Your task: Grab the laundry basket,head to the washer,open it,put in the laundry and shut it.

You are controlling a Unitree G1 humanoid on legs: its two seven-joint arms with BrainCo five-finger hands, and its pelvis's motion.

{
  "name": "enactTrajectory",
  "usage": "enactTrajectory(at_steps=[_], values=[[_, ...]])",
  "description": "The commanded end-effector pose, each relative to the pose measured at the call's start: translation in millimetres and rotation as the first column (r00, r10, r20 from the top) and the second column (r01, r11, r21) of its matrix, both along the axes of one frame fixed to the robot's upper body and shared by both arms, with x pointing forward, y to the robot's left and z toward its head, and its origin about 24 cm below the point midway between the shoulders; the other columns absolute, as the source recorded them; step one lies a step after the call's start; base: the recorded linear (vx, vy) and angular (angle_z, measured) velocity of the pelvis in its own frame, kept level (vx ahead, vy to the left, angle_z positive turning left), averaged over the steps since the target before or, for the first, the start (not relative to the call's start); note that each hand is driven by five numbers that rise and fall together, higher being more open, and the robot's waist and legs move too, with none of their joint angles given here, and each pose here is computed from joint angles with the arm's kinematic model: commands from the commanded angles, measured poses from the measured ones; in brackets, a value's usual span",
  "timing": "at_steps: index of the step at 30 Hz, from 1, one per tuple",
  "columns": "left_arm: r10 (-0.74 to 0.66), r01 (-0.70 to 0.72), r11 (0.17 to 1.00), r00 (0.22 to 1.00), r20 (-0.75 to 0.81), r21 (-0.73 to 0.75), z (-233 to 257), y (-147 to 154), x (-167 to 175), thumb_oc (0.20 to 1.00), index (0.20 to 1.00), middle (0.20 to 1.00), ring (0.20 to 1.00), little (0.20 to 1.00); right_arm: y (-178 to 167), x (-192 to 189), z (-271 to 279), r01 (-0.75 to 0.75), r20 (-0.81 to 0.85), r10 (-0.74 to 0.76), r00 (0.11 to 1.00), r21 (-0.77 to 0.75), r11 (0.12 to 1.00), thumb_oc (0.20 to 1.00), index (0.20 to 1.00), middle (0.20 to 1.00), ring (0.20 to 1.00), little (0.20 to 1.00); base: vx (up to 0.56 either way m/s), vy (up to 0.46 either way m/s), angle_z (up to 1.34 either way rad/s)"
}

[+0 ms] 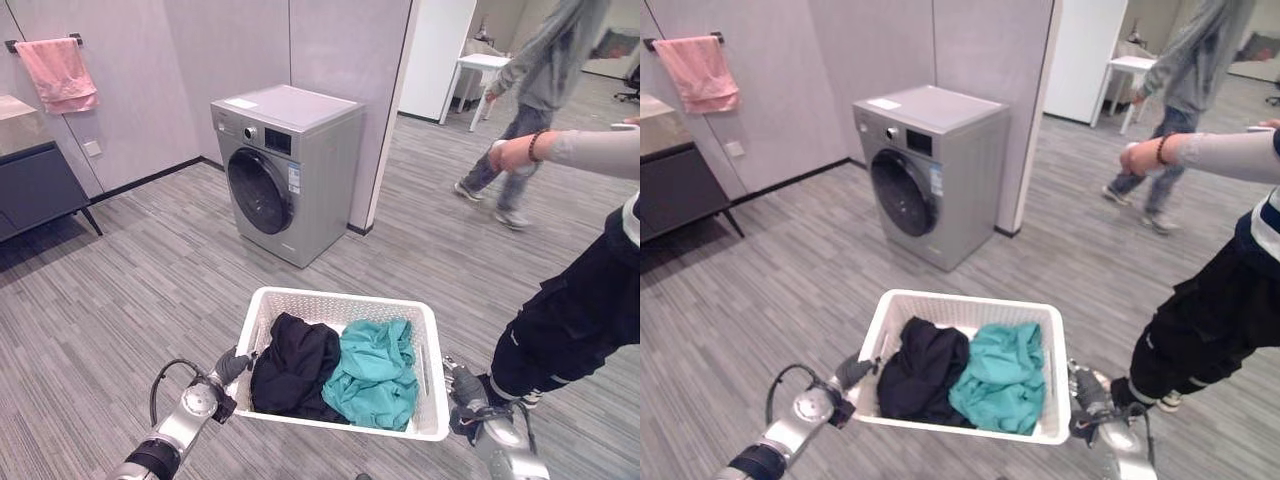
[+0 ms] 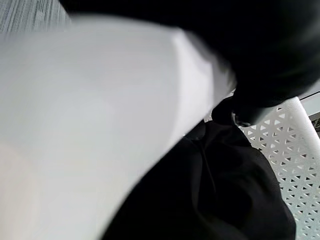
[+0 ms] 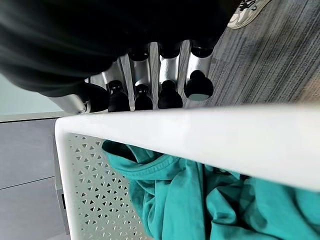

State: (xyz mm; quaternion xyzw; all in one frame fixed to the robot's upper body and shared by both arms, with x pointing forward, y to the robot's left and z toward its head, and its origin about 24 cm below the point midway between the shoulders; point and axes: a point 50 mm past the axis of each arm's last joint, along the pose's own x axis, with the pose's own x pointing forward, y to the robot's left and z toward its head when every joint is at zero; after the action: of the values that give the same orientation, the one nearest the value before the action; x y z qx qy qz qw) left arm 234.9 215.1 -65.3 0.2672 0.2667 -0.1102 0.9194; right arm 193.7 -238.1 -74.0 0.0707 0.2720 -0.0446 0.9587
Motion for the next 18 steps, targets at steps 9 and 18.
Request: enactTrajectory(at_steps=[9, 18], values=[[0.009, 0.017, 0.996, 0.961, 0.278, -0.09, 50.0, -7.4, 45.9, 0.2, 0.2, 0.2, 0.2, 0.2, -1.7, 19.3, 24.0, -0.037, 0.15, 0.046, 0.988, -0.061, 0.997, 0.2, 0.2, 0.2, 0.2, 0.2, -0.01, 0.002, 0.01], [0.008, 0.019, 0.996, 0.958, 0.288, -0.09, 52.7, -6.7, 47.5, 0.2, 0.2, 0.2, 0.2, 0.2, -2.5, 16.8, 22.4, -0.035, 0.143, 0.044, 0.989, -0.065, 0.997, 0.2, 0.2, 0.2, 0.2, 0.2, 0.0, 0.0, 0.0]])
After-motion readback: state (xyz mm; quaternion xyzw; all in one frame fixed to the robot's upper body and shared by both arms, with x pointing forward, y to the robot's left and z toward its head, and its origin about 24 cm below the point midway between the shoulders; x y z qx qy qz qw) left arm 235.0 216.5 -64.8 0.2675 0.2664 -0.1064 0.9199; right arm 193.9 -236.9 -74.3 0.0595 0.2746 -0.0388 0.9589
